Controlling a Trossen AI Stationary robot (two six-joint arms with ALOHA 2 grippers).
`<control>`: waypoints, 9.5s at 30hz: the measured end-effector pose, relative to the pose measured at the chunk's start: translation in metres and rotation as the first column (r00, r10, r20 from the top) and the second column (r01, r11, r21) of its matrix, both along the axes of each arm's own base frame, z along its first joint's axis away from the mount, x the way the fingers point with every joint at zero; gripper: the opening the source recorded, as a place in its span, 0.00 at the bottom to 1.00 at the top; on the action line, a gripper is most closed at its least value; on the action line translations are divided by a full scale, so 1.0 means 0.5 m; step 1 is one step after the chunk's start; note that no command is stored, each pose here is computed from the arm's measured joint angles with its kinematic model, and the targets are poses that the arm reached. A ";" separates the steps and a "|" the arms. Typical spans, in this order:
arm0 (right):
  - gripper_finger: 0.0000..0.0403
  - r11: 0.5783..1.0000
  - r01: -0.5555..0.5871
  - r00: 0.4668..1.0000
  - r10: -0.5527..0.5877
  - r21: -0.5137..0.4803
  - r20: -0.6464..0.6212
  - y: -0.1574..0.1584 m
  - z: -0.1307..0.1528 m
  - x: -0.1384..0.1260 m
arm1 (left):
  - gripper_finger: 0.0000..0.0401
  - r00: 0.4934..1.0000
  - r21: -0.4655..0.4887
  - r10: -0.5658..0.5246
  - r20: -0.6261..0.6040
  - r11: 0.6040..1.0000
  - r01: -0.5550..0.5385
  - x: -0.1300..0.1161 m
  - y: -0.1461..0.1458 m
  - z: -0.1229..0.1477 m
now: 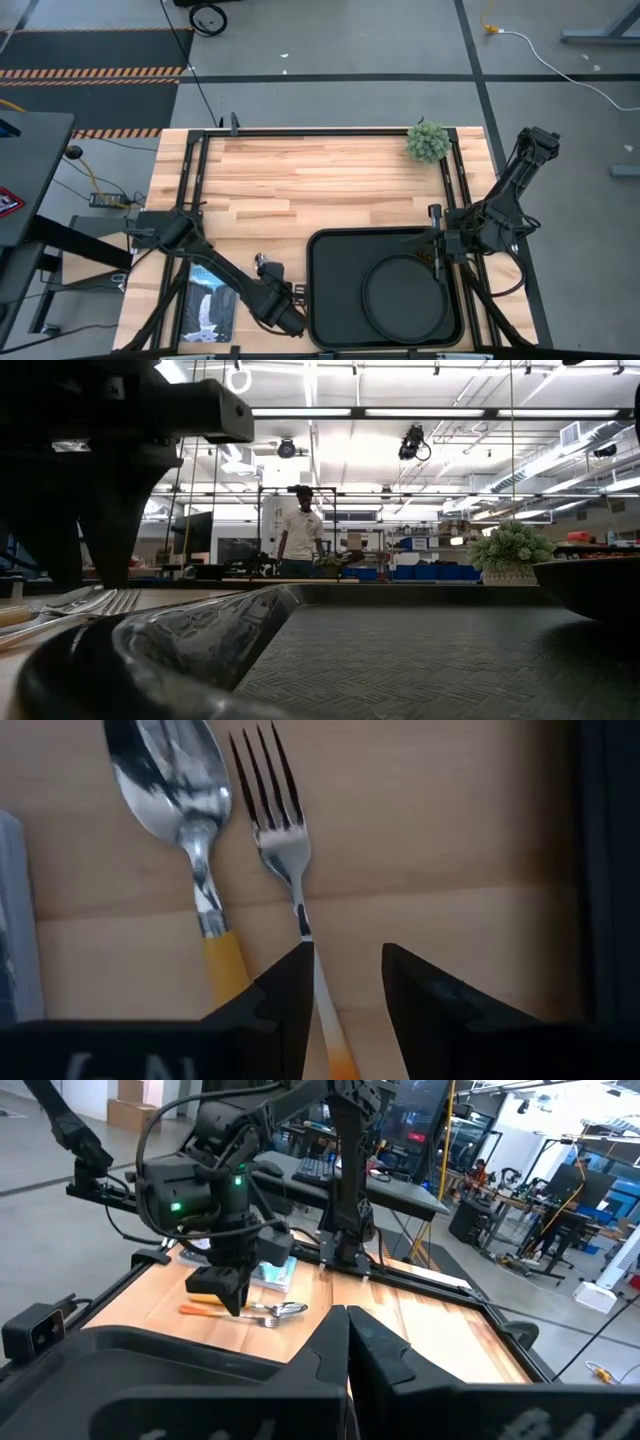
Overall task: Pick and place plate/cup/fork/spoon on tray
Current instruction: Put the orange fork on the black tray to the left of the black plate, then put the yellow spoon on the black tray to the left of the orange fork
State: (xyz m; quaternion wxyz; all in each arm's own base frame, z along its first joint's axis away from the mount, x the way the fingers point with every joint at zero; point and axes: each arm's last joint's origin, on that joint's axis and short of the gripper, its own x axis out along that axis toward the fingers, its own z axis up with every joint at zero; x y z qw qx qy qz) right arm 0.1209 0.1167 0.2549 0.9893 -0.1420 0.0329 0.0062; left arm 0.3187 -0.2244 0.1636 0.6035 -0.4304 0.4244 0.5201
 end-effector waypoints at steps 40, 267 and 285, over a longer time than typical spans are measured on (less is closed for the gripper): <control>0.01 0.998 -0.033 0.999 0.033 0.051 0.003 0.002 0.002 0.000 | 0.02 0.991 -0.031 -0.033 -0.128 0.999 0.029 0.021 0.021 -0.053; 0.01 0.996 -0.075 0.997 0.073 0.056 0.030 0.010 0.010 -0.012 | 0.39 0.998 -0.055 -0.010 0.054 0.998 0.013 -0.116 0.037 0.008; 0.01 0.995 -0.079 0.997 0.077 0.063 0.029 0.010 0.010 -0.012 | 0.35 0.999 -0.095 0.038 -0.030 0.995 -0.041 -0.094 0.041 -0.042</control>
